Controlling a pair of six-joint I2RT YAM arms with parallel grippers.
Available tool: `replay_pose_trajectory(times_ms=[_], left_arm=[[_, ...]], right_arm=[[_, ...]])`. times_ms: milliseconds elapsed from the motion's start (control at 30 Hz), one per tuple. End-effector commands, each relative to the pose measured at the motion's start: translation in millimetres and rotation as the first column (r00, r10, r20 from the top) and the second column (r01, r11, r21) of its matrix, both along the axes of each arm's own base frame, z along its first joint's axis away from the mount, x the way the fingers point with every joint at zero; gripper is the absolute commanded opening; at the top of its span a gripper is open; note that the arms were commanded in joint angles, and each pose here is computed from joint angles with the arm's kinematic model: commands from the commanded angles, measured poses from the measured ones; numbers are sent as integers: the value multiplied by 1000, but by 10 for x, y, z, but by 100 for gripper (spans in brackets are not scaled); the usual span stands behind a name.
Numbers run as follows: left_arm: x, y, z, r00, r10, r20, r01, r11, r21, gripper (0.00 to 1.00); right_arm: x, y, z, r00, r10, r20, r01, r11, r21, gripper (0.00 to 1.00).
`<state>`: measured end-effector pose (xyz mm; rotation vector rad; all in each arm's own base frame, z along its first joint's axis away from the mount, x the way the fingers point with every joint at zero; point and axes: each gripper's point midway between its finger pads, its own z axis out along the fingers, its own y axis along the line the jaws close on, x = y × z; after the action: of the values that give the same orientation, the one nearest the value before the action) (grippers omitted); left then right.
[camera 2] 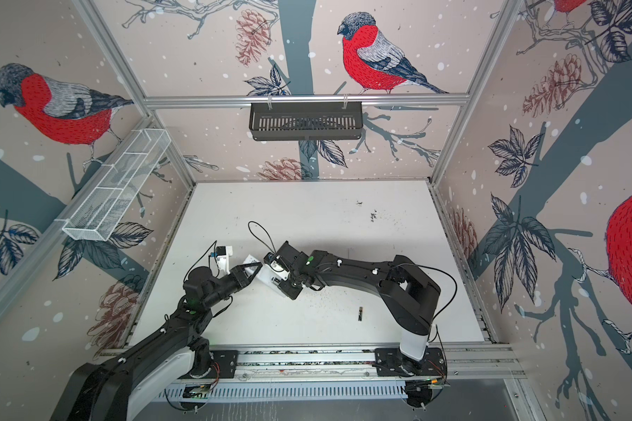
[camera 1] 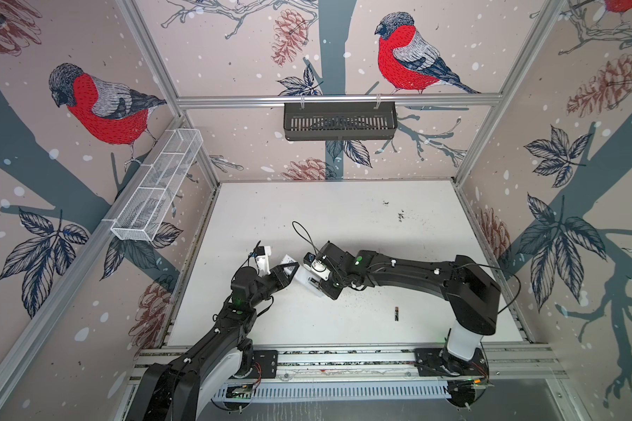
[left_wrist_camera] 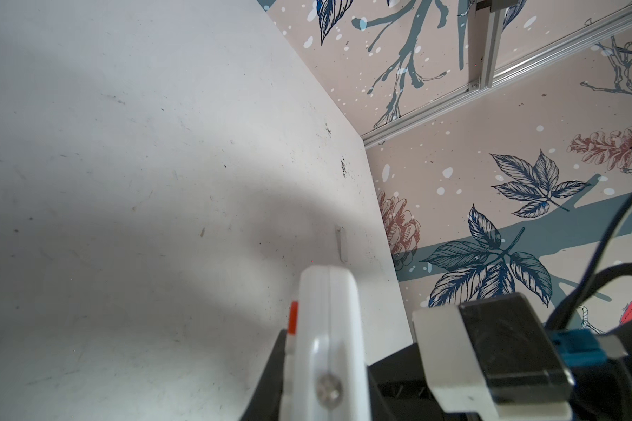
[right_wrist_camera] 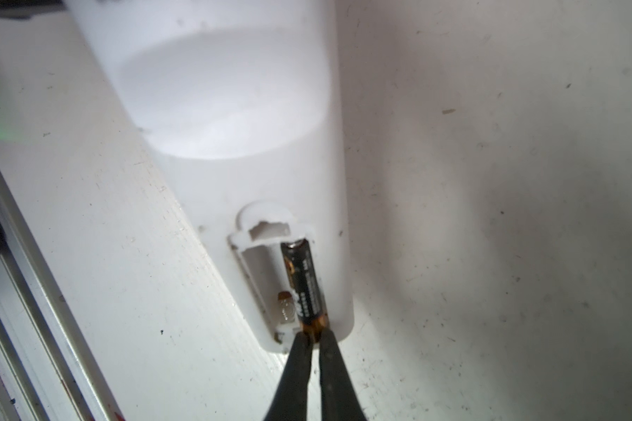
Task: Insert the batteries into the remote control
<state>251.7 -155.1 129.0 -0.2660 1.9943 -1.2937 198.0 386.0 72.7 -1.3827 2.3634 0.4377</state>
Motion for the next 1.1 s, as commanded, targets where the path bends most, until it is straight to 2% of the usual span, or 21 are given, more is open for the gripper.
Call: replay_pose_trajectory(times_ms=[0,400,767,1067], left_arm=[[-234,-265,516,971,-202,126,219,965,-146,0],[-236,-254,524,972,-195,132,213,967,-143,0],[-246,-250,545,971,-193,141,212,967,-141,0],[-229,-245,564,971,-187,148,208,969,-136,0]], right_arm=[[119,-22,-91,998,-45,38,47,998,-52,10],[217,139,-164,995,-90,33,93,990,-110,10],[300,308,-135,995,-101,13,102,991,-90,10],[380,378,-193,987,-158,-29,156,984,-81,10]])
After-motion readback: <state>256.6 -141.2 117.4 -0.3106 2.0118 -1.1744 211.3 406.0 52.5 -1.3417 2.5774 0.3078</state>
